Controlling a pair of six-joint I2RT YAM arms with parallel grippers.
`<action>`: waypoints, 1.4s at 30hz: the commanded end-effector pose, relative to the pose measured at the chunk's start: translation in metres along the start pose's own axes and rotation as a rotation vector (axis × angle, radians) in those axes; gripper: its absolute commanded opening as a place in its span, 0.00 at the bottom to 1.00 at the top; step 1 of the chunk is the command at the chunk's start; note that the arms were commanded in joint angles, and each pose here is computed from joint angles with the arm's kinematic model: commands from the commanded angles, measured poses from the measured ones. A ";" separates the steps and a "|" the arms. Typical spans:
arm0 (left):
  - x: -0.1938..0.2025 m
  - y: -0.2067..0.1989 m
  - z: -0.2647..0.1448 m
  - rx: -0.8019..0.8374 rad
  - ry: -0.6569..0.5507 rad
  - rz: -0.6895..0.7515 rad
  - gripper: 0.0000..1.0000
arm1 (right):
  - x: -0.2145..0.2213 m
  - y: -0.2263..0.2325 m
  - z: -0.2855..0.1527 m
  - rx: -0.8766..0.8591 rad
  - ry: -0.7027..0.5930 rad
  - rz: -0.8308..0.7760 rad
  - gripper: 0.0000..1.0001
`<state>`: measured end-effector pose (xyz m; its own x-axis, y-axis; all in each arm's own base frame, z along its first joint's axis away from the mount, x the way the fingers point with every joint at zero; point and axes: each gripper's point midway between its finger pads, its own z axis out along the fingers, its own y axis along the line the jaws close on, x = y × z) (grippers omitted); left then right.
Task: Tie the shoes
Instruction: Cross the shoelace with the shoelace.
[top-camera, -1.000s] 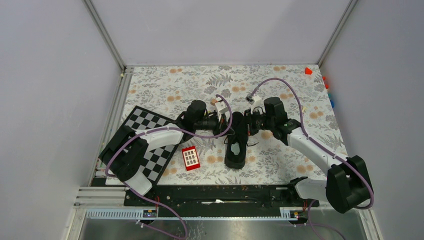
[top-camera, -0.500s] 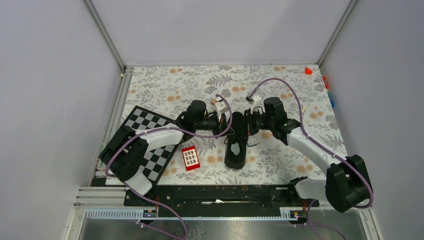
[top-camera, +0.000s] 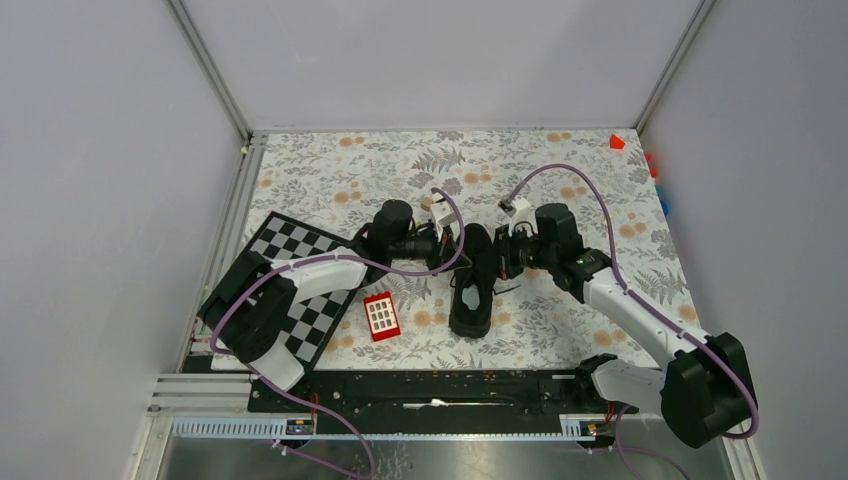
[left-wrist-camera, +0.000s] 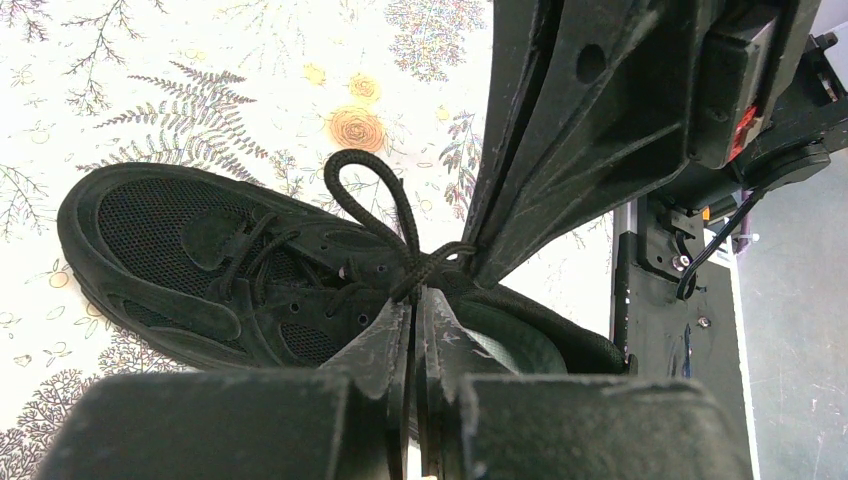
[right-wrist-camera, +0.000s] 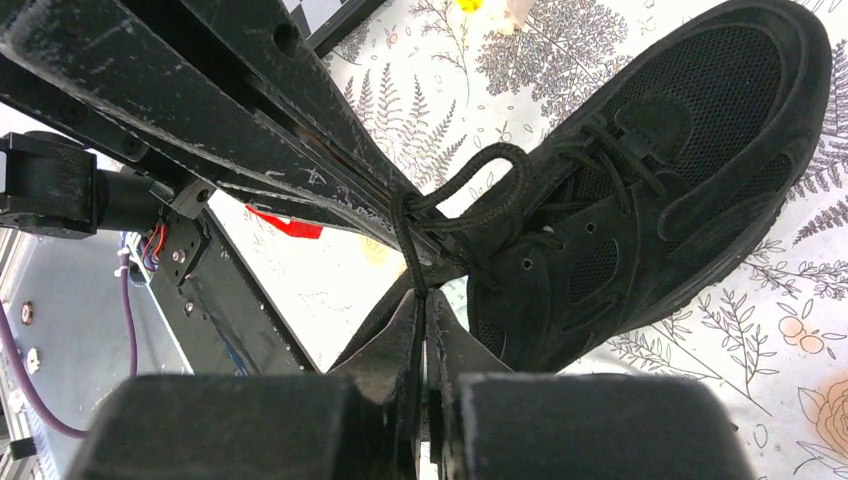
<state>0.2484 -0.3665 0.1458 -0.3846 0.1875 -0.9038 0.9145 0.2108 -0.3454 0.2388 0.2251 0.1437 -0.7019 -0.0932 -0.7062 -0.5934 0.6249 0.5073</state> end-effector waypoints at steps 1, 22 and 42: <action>-0.031 -0.004 0.001 0.013 -0.079 0.068 0.00 | -0.001 -0.002 0.000 0.003 -0.012 -0.004 0.00; -0.033 -0.010 -0.001 0.040 -0.077 0.075 0.00 | -0.017 0.001 0.010 -0.020 -0.020 -0.016 0.17; -0.029 -0.011 -0.001 0.047 -0.064 0.082 0.00 | -0.025 -0.014 -0.026 0.086 -0.115 -0.033 0.38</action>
<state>0.2473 -0.3663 0.1453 -0.3831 0.1917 -0.9036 0.9159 0.2057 -0.3447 0.2435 0.2036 0.1591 -0.6558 -0.0731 -0.7514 -0.5852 0.6780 0.4448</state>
